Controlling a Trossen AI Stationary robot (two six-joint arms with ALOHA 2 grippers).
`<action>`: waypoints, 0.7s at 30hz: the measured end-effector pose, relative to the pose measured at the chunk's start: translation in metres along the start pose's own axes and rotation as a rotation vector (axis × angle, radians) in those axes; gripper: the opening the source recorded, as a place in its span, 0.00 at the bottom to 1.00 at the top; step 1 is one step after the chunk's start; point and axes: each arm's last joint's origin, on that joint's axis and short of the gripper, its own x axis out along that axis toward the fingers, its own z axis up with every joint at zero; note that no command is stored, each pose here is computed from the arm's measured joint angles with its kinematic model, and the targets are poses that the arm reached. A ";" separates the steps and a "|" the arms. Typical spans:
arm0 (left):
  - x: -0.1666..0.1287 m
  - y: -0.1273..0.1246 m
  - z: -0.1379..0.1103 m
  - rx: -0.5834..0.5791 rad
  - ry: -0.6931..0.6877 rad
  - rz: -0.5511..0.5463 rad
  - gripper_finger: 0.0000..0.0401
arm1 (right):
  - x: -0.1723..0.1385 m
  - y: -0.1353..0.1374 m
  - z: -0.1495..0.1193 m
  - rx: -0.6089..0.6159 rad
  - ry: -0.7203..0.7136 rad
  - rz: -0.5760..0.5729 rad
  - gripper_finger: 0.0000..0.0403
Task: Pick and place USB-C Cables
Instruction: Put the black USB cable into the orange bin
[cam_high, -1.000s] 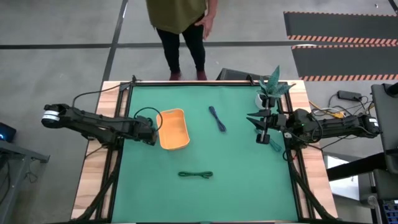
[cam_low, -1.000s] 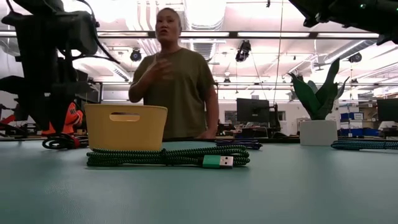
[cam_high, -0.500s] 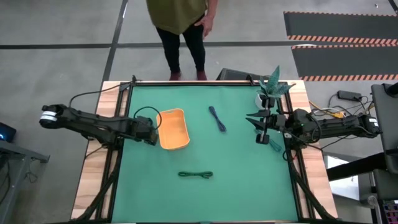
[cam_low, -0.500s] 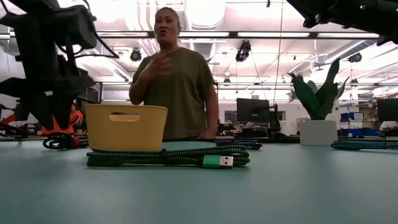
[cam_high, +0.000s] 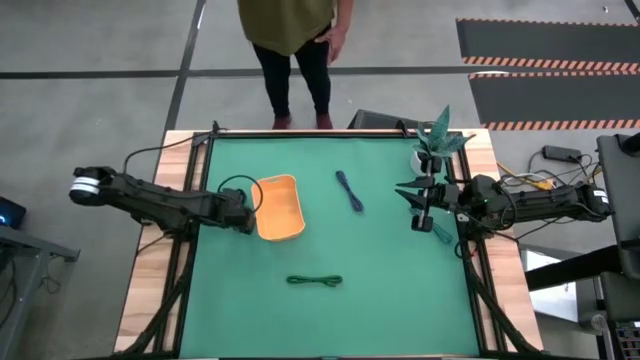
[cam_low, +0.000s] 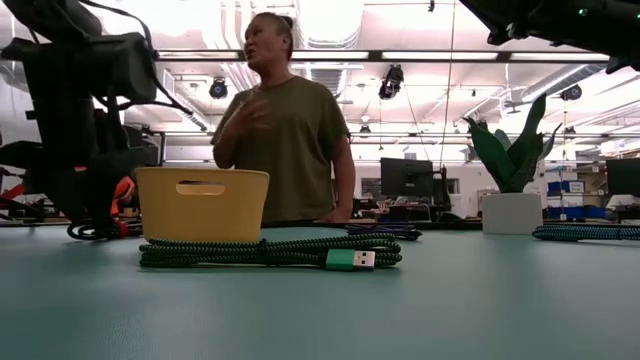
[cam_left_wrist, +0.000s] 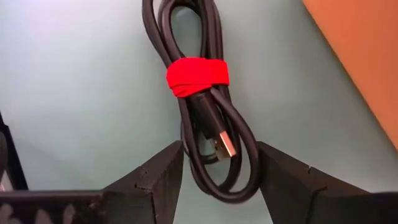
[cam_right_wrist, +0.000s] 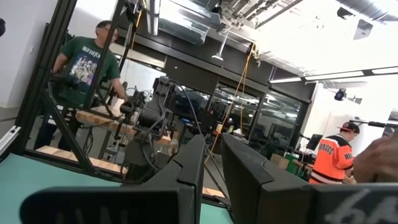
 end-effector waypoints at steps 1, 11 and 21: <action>0.001 0.000 0.000 0.002 0.000 0.006 0.44 | 0.000 0.000 0.000 0.000 0.000 0.000 0.12; 0.010 -0.003 -0.002 0.000 0.014 0.071 0.37 | 0.000 0.000 0.000 0.000 0.000 0.000 0.12; 0.010 -0.003 -0.002 -0.002 0.015 0.071 0.18 | 0.000 0.000 0.000 0.000 0.001 0.000 0.12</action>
